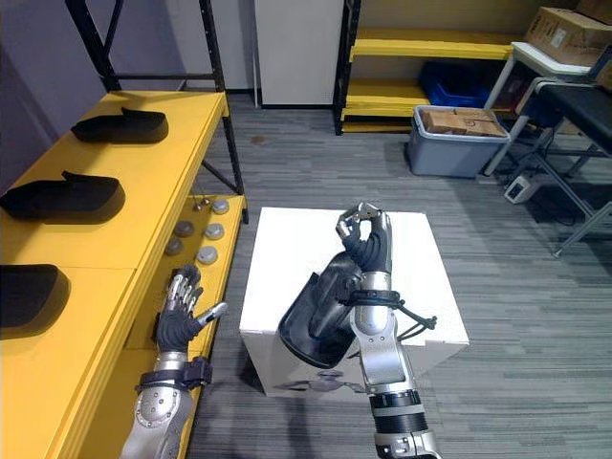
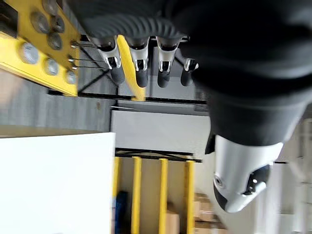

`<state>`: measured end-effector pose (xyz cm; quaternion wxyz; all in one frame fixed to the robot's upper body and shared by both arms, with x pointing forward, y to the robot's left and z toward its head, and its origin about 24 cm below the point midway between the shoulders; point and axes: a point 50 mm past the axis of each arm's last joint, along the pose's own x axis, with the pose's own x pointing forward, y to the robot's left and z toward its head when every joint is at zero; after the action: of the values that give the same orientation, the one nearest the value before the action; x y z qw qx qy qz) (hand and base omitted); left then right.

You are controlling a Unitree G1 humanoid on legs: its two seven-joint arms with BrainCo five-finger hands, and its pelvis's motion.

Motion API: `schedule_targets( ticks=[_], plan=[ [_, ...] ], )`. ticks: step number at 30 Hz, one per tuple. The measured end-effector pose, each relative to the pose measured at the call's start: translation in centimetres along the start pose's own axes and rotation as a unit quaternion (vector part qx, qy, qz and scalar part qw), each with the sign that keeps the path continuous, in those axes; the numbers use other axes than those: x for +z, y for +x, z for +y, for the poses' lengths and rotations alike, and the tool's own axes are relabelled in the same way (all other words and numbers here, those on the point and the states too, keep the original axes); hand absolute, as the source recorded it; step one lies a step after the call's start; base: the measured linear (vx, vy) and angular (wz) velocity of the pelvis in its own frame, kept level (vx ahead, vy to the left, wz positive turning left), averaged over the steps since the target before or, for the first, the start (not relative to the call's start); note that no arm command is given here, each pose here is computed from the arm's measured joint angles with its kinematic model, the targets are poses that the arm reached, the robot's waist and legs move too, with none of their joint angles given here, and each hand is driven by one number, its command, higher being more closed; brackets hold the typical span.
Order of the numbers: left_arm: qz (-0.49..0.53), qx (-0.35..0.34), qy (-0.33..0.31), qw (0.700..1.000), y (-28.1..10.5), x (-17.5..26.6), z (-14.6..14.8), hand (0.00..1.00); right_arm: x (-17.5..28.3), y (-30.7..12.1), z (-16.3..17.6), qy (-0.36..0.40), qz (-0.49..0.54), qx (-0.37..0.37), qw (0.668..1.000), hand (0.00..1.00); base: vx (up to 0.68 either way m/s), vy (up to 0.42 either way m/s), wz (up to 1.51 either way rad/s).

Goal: Walk over and take plastic housings, then place them on the shelf

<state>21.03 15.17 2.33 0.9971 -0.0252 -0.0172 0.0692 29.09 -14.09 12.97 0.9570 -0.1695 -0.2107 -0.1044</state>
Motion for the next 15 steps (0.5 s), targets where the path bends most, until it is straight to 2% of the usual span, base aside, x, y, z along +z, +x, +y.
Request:
schedule_targets(
  ticks=[8, 15],
  plan=[
    [0.154, 0.046, 0.015, 0.987, -2.7, -6.2, 1.7, 0.0, -2.8, -4.1, -0.1, 0.011, 0.082, 0.007, 0.997, 0.0, 0.01, 0.0, -0.01],
    [0.31, 0.055, 0.065, 0.947, -6.6, -12.0, 3.6, 0.0, -5.5, -7.8, -0.1, -0.001, 0.166, 0.018, 0.986, 0.0, 0.0, 0.0, 0.0]
  ],
)
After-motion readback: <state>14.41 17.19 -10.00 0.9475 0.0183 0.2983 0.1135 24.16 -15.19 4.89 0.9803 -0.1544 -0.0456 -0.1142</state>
